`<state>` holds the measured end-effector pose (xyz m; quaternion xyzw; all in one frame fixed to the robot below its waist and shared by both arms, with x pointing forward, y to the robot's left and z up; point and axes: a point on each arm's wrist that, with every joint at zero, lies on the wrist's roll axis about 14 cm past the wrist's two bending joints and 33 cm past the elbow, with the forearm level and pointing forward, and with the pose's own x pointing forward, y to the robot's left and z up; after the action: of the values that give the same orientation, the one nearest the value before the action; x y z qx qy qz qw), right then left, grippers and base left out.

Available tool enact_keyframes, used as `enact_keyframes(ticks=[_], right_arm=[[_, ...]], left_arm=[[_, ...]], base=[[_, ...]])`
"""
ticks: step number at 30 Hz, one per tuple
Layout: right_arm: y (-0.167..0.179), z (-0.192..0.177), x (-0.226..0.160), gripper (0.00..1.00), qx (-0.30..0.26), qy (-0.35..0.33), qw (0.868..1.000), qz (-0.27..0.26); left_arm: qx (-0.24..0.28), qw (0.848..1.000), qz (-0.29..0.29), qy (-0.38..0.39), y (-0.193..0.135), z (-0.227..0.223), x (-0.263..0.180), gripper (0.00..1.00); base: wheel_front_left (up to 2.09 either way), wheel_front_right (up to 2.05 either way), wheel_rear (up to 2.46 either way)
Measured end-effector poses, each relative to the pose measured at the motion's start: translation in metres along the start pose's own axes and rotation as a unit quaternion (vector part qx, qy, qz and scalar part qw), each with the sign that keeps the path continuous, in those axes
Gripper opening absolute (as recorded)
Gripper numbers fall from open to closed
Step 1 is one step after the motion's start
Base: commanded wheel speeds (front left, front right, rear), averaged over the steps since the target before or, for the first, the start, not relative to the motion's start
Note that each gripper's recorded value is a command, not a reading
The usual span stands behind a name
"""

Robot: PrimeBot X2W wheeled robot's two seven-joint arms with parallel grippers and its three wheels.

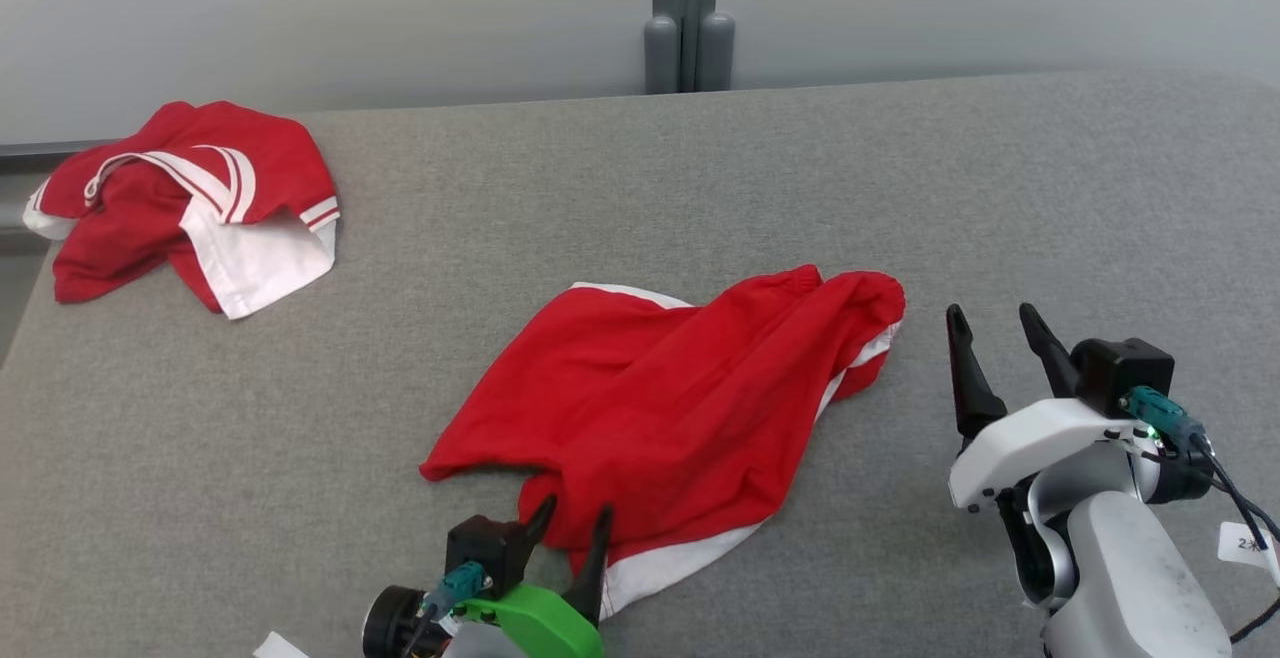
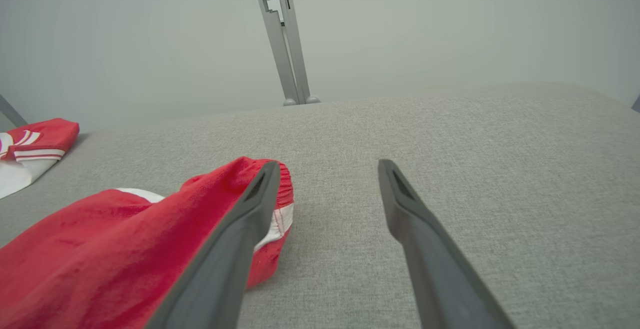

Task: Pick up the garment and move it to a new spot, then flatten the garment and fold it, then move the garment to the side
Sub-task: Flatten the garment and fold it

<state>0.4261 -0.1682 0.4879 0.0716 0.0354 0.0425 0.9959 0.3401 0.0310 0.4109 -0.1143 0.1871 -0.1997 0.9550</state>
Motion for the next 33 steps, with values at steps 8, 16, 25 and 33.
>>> enact_keyframes(ticks=[8, 16, 25, 33], right_arm=[[-0.032, -0.004, -0.027, 1.00, 0.016, 0.002, 0.999, -0.049], [-0.039, -0.009, -0.036, 1.00, 0.030, 0.002, 0.998, -0.059], [-0.045, -0.017, -0.036, 1.00, 0.031, 0.015, 0.997, -0.068], [-0.056, -0.026, -0.040, 1.00, 0.031, 0.021, 0.996, -0.086]], left_arm=[[0.012, 0.998, -0.018, -0.063, -0.003, 0.038, 0.021, 0.00], [0.062, 0.991, -0.003, -0.121, 0.024, 0.100, 0.051, 0.00], [0.104, 0.991, 0.006, -0.079, 0.049, 0.105, 0.099, 0.00], [0.082, 0.994, 0.042, -0.050, 0.066, 0.077, 0.114, 0.00]], base=[[0.00, 0.00, 0.00], [0.00, 0.00, 0.00], [0.00, 0.00, 0.00], [0.00, 0.00, 0.00]])
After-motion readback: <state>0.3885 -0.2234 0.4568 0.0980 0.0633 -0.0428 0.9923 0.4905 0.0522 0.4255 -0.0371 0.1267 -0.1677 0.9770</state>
